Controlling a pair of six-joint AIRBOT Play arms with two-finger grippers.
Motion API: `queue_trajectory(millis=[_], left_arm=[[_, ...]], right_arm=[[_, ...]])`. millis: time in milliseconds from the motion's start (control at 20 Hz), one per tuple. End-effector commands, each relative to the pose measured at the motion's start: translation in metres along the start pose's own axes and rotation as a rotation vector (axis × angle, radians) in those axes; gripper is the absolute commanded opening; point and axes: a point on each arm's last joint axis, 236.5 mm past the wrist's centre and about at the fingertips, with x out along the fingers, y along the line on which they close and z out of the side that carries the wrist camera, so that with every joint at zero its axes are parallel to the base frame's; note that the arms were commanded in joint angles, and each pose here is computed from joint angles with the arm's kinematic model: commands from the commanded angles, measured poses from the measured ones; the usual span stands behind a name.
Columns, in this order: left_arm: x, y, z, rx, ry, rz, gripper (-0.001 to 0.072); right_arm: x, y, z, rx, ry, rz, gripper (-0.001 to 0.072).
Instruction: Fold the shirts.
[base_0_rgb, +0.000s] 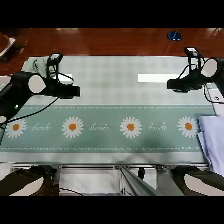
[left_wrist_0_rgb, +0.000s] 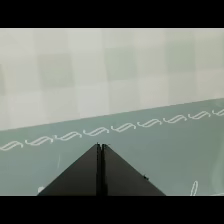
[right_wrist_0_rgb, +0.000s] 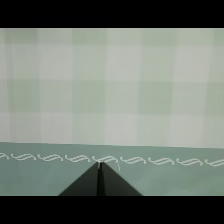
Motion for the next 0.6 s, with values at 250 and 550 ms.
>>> queue_trajectory(millis=[250,550], left_arm=[[-0.005,0.007,0.075,0.052,-0.313,0.022,0.0386],[-0.048,0.146,0.150,0.143,-0.592,0.349,0.0505]], right_arm=[[-0.002,0.002,0.032,-0.002,-0.133,0.006,0.0066],[0.021,-0.011,0.015,-0.045,-0.041,-0.050,0.0409]])
